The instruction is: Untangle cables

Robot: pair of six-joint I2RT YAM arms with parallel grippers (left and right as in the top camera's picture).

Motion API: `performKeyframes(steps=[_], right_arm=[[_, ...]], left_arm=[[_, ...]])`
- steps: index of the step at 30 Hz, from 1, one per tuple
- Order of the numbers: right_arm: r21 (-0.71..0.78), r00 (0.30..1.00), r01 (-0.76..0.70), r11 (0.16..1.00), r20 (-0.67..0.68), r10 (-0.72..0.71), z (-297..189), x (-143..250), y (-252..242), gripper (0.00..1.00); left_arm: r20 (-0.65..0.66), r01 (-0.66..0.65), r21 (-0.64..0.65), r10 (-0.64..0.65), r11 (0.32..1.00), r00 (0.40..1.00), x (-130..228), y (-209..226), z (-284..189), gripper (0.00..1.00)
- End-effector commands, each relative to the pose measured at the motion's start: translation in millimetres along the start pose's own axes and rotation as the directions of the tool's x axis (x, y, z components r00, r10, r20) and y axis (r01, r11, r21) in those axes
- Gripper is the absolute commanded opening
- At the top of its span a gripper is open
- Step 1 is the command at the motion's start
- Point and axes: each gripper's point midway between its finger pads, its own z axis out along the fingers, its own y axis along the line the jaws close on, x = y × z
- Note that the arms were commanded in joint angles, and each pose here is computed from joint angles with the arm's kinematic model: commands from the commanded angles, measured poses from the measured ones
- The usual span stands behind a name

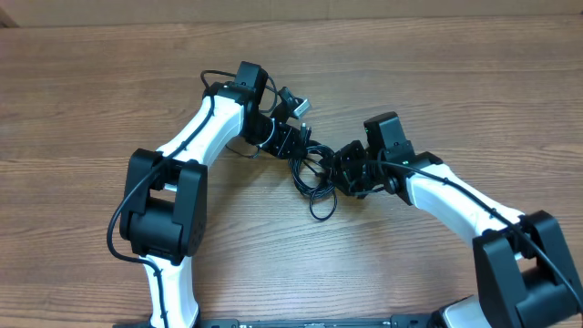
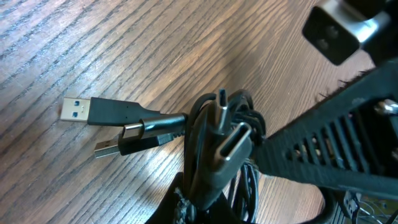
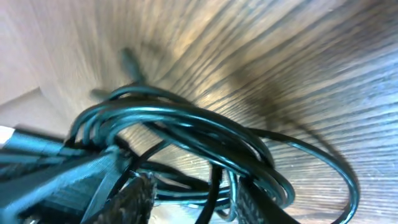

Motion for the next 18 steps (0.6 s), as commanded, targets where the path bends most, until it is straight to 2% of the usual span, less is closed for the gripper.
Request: performKeyframes(steps=[1, 4, 6, 8, 12, 14, 16, 18], right_arm=[[-0.125, 0.981, 0.193, 0.973, 0.054, -0.188, -36, 6, 48, 0.41], [-0.147, 0.968, 0.246, 0.958, 0.096, -0.234, -55, 0, 55, 0.37], [-0.127, 0.971, 0.227, 0.966, 0.103, -0.214, -64, -6, 47, 0.34], [-0.120, 0.963, 0.262, 0.957, 0.089, -0.253, -65, -7, 43, 0.18], [-0.151, 0.944, 0.330, 0.932, 0.068, -0.323, -66, 0, 49, 0.04], [-0.216, 0.932, 0.362, 0.907, 0.054, -0.359, -69, 6, 63, 0.04], [-0.345, 0.900, 0.415, 0.842, 0.022, -0.435, -77, 22, 88, 0.04], [-0.393, 0.905, 0.390, 0.832, -0.004, -0.426, -82, 29, 97, 0.04]], left_arm=[[0.040, -0.068, 0.040, 0.067, 0.997, 0.997, -13, -18, -10, 0.04], [0.047, -0.065, 0.049, 0.063, 0.997, 0.997, -13, -16, -13, 0.04], [0.072, -0.056, 0.091, 0.050, 0.994, 0.996, -15, -19, -18, 0.04], [0.096, -0.045, 0.133, 0.032, 0.990, 0.995, -18, -21, -25, 0.04], [0.107, -0.034, 0.156, 0.017, 0.987, 0.994, -18, -21, -29, 0.04], [0.106, -0.035, 0.156, 0.019, 0.987, 0.994, -18, -22, -29, 0.04], [0.105, -0.035, 0.157, 0.019, 0.987, 0.994, -18, -22, -28, 0.04], [0.106, -0.033, 0.156, 0.017, 0.987, 0.994, -18, -21, -29, 0.04]])
